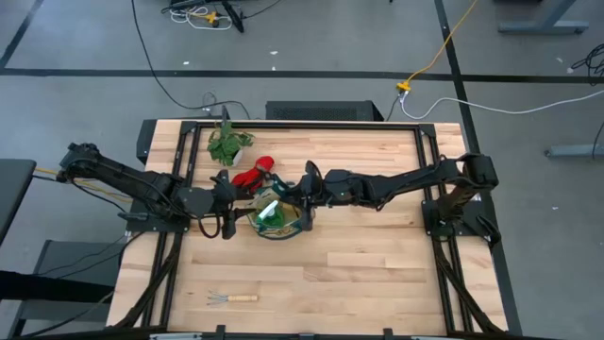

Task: Pick & Place Garden tools in Gardening bag
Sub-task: Put the shear scissors into the gardening bag

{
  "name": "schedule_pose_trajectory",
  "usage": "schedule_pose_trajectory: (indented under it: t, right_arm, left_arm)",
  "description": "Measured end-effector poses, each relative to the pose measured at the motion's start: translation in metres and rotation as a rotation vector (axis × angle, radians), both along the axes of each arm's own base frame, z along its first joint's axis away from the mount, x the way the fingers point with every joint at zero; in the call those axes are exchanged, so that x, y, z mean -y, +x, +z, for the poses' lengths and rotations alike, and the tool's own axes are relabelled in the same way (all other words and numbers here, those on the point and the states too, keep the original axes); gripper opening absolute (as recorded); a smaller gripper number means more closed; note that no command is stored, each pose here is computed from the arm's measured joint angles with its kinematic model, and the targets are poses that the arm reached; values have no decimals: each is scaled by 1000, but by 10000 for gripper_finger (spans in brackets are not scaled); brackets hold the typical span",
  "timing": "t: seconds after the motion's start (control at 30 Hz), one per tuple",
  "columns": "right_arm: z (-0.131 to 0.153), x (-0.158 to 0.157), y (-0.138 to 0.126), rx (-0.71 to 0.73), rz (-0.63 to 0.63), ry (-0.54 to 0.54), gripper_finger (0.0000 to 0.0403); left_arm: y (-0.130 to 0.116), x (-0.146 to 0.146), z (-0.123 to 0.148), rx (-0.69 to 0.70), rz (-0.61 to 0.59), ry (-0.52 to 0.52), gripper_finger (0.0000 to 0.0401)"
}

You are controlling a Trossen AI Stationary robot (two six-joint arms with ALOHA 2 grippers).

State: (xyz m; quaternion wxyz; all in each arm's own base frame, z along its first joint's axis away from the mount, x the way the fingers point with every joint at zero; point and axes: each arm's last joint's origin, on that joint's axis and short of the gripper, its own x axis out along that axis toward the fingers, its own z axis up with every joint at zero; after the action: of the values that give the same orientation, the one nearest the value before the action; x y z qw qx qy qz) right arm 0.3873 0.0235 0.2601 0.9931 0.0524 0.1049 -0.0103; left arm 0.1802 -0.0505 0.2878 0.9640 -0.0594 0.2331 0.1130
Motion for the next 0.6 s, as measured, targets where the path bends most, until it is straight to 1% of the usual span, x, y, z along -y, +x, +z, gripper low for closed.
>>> schedule_pose_trajectory:
  t: [0.17, 0.33, 0.43, 0.6]
  right_arm:
    - [-4, 2, 0, -27, 22, 14, 45]
    - [-12, -1, -2, -107, 27, 11, 45]
    - [-16, 0, -3, -154, 6, 5, 45]
    - [-17, 0, -4, -170, 1, 3, 45]
  left_arm:
    - [0, 0, 0, -1, 0, 0, 174]
    - [0, 0, 0, -1, 0, 0, 174]
    - [0, 0, 0, -1, 0, 0, 174]
    - [0, 0, 0, -1, 0, 0, 174]
